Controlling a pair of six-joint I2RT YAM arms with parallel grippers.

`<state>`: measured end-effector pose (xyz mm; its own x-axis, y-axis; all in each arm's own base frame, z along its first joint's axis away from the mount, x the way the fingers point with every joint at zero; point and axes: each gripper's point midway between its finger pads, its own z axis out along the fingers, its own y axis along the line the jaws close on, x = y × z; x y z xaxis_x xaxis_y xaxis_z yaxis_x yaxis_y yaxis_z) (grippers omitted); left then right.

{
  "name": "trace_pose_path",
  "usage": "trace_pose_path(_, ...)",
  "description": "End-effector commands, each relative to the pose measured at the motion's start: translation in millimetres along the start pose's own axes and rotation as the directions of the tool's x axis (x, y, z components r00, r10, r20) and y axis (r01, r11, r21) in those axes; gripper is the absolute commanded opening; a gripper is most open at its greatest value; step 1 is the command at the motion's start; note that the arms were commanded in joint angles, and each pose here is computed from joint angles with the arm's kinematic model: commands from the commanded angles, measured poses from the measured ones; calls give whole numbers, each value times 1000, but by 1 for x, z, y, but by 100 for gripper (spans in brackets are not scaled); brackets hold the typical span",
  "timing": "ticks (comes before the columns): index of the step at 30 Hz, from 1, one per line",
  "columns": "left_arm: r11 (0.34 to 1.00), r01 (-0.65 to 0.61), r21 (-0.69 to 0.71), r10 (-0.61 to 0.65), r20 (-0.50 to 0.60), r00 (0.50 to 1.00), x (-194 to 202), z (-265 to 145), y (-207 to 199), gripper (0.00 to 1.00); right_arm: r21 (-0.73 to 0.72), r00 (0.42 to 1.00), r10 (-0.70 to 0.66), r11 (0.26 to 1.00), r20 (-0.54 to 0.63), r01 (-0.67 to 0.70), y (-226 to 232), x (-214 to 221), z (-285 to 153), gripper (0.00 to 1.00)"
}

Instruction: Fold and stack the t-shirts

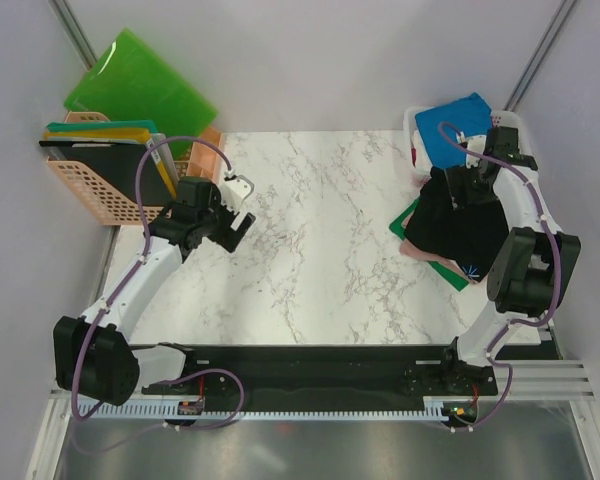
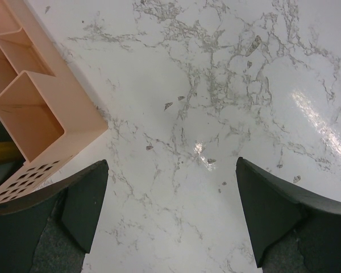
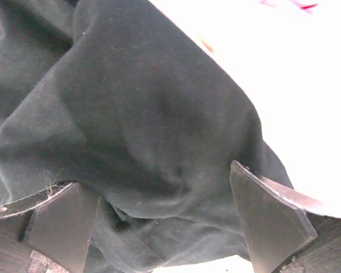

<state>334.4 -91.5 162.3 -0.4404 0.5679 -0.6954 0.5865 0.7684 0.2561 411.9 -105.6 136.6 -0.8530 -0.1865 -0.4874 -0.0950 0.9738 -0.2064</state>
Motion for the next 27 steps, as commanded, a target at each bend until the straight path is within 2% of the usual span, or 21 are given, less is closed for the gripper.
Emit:
trace_pose_path(1,1000,21,-7,-21,23,1000,-6,-3,2,100,-68,996,29,997,85,-24,12,-15,-13,98)
trace_pose_path(4,1000,23,-3,-23,18,1000,-8,0,3,100,-140,996,19,990,92,-6,23,-16,-28,98)
trace_pose_path(9,1000,23,8,-23,8,1000,-6,2,1,100,-310,995,-36,949,92,63,50,-14,-82,98)
trace_pose_path(10,1000,25,9,-25,7,1000,-5,3,1,100,-401,999,-34,915,26,42,67,1,-94,98)
trace_pose_path(12,1000,21,12,-21,-2,1000,-1,4,0,100,-492,997,-79,867,15,76,80,5,-114,98)
trace_pose_path(13,1000,20,12,-20,-4,1000,-1,4,0,100,-540,995,-82,841,-55,39,88,20,-122,98)
trace_pose_path(15,1000,18,15,-18,-12,1000,1,6,-1,100,-614,997,-44,790,-67,-6,99,28,-127,98)
trace_pose_path(16,1000,20,16,-19,-12,1000,0,7,-1,100,-614,999,-30,789,-42,-3,99,27,-131,98)
trace_pose_path(18,1000,22,16,-22,-14,1000,0,8,0,100,-581,995,34,810,-95,-83,98,42,-121,98)
trace_pose_path(22,1000,21,22,-21,-21,1000,2,10,-1,100,-385,992,128,914,-20,-126,74,54,-98,98)
trace_pose_path(27,999,23,43,-22,-26,999,3,15,-5,100,-343,991,134,930,-16,-131,71,63,-88,98)
